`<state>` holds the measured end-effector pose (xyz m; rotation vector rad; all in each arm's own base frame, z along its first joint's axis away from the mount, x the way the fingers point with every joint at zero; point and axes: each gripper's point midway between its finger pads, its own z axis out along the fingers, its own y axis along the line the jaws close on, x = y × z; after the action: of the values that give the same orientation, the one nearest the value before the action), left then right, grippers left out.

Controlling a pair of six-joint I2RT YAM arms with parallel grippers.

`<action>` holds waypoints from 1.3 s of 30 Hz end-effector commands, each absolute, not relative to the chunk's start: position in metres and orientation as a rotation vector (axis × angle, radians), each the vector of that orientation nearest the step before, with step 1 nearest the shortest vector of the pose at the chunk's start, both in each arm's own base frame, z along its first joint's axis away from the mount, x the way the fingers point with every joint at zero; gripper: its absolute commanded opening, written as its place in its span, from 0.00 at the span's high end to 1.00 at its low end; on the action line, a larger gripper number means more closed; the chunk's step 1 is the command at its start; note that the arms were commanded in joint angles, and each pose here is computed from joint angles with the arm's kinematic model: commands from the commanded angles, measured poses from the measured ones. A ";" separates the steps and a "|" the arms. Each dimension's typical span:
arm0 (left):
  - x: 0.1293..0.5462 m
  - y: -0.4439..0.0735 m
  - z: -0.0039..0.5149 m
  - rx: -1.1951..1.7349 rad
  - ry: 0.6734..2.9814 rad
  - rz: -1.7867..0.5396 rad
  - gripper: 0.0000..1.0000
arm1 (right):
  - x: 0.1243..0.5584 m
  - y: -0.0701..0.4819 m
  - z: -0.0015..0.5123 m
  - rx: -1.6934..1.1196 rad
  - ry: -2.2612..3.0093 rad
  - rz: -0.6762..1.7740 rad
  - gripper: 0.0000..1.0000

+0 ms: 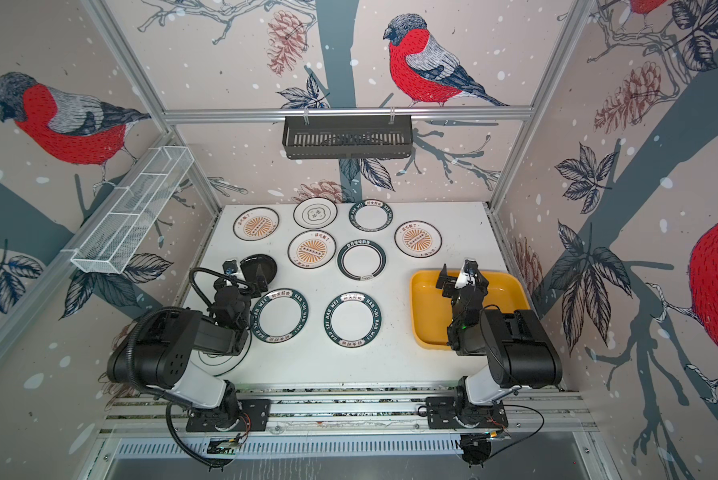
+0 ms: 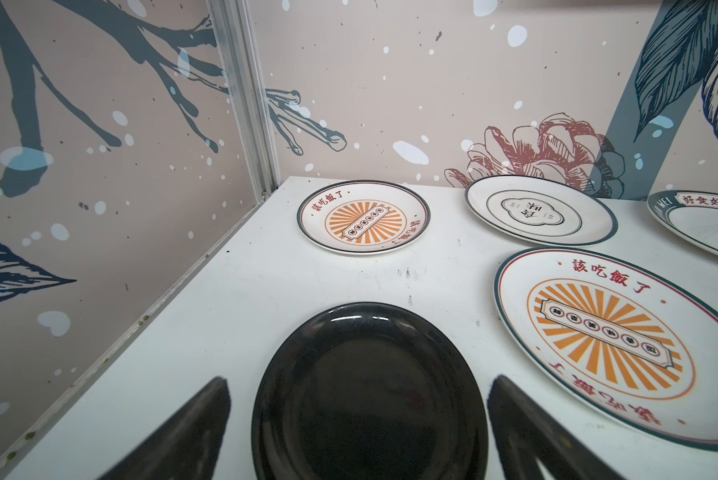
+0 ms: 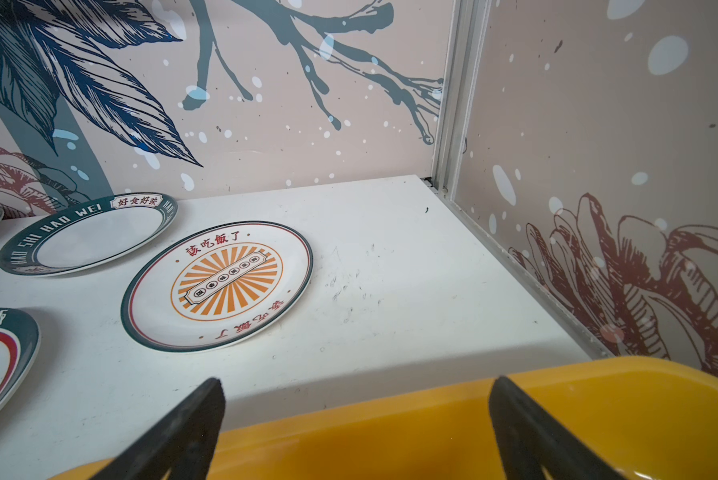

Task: Place the plates into the plastic bin on the countertop
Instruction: 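Raise both arms from rest toward the plates on the table, then lower the left gripper onto the green-rimmed plate while the right arm hovers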

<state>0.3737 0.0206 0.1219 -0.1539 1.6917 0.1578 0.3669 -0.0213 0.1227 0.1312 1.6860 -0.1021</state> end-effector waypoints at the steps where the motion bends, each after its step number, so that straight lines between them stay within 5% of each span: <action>1: 0.375 0.020 0.131 -0.141 1.660 0.162 0.04 | 0.368 -0.021 0.131 0.128 1.655 -0.101 0.00; 13: 0.374 0.019 0.132 -0.139 1.655 0.161 0.04 | 0.367 -0.022 0.138 0.136 1.640 -0.110 0.00; 20: 0.365 0.014 0.198 -0.175 1.607 0.136 0.04 | 0.388 -0.007 0.186 0.147 1.741 -0.085 0.00; 26: 0.359 -0.045 0.264 -0.233 1.625 -0.399 0.03 | 0.382 0.069 0.233 0.131 1.812 0.291 0.00; 32: 0.337 -0.130 0.257 -0.280 1.734 -0.917 0.04 | 0.334 0.192 0.247 0.083 1.831 0.913 0.00; 39: 0.299 -0.191 0.249 -0.261 1.738 -1.163 0.04 | 0.299 0.260 0.244 0.060 1.847 1.084 0.00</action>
<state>0.3065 -0.1802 0.2323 -0.2018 1.7928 -1.0572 0.3001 0.2477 0.2216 0.0028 1.9025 1.0111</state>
